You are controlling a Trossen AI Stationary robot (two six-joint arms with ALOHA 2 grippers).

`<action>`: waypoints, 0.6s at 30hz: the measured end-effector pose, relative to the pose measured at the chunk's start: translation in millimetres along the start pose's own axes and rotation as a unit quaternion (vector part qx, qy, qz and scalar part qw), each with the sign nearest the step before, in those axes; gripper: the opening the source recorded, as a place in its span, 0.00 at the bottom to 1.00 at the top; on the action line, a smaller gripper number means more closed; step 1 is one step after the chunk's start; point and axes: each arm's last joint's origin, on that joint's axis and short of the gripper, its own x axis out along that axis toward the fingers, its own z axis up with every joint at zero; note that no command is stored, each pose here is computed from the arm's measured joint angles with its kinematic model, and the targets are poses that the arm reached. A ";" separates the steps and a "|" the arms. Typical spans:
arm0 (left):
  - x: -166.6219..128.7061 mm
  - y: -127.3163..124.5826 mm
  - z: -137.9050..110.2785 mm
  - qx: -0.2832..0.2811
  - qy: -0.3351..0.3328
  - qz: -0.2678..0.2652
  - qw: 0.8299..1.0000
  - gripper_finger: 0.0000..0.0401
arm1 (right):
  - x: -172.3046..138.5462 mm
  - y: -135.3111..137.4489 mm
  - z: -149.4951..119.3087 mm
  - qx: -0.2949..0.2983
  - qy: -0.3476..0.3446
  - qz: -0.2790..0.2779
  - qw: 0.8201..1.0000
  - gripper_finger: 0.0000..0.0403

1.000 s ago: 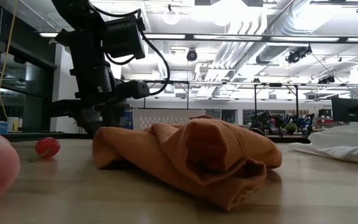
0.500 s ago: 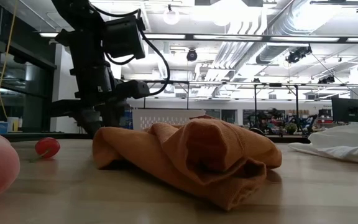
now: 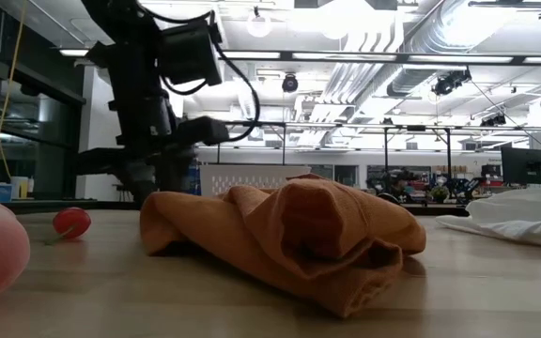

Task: Pick and placing Produce into tupperware
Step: Put the black cherry into the white basket

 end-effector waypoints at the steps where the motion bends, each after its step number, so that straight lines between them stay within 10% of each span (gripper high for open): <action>1: -1.2 -2.0 0.7 0.001 -0.001 -0.004 1.000 0.28 | 0.1 0.1 0.0 0.000 0.000 0.000 1.000 0.00; 18: -39.2 -35.9 14.9 0.055 -0.035 -0.009 0.998 0.26 | 0.1 0.1 0.0 -0.002 0.000 0.000 1.000 0.00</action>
